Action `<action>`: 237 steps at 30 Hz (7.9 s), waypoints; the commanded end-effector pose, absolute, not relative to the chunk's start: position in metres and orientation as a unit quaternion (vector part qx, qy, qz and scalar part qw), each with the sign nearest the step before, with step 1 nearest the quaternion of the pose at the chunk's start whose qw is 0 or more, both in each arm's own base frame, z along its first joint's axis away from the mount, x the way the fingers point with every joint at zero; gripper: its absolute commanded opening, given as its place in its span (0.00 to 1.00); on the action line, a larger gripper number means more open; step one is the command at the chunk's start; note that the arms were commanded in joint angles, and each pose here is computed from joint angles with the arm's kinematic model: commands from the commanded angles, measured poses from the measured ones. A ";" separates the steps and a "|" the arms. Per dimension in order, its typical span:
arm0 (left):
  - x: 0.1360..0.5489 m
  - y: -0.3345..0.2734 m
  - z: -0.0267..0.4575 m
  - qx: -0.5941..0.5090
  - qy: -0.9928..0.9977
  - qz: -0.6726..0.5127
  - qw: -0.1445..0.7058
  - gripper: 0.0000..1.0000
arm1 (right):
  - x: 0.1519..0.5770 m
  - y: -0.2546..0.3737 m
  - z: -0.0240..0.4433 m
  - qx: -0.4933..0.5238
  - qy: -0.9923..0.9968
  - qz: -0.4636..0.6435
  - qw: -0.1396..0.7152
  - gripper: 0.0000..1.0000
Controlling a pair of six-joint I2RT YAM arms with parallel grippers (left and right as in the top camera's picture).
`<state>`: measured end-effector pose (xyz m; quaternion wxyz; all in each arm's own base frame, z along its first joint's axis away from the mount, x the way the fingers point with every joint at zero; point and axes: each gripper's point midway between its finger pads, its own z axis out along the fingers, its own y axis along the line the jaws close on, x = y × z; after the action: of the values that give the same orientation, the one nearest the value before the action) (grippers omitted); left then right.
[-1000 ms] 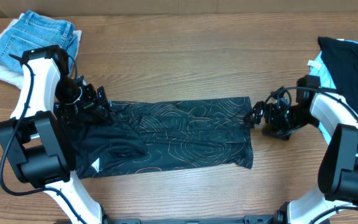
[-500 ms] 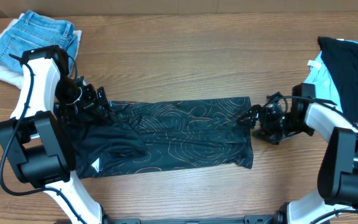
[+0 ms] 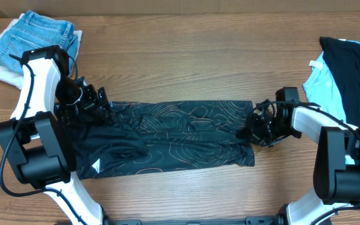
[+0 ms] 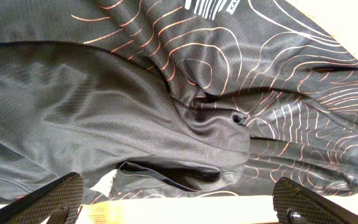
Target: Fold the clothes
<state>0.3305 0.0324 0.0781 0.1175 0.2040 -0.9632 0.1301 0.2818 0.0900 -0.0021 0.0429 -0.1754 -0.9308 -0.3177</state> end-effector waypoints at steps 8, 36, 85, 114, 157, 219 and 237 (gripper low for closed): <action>0.335 0.030 0.079 0.195 -0.965 0.134 0.114 1.00 | 0.294 0.016 -0.013 -0.301 -0.931 -0.205 0.034 0.04; 0.337 0.030 0.079 0.194 -0.966 0.133 0.110 1.00 | 0.307 0.088 0.065 -0.165 -0.985 -0.044 -0.023 0.04; 0.337 0.028 0.079 0.191 -0.966 0.132 0.111 1.00 | 0.332 0.085 0.045 -0.138 -0.980 -0.142 -0.010 0.65; 0.337 0.028 0.079 0.191 -0.966 0.132 0.111 1.00 | 0.349 0.152 0.061 -0.110 -0.942 -0.317 -0.031 0.04; 0.333 0.029 0.079 0.190 -0.966 0.129 0.117 1.00 | 0.260 0.168 0.073 0.086 -0.984 -0.153 0.036 0.78; 0.333 0.029 0.079 0.190 -0.966 0.129 0.118 1.00 | 0.248 0.186 0.040 0.107 -0.981 -0.157 0.048 0.67; 0.332 0.028 0.079 0.186 -0.966 0.130 0.120 1.00 | 0.254 0.175 0.016 0.109 -0.986 -0.116 0.047 0.49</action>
<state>0.3281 0.0299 0.0787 0.1234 0.1995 -0.9634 0.1295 0.2521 0.1788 0.0192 0.0537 0.1020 -0.9846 -0.1315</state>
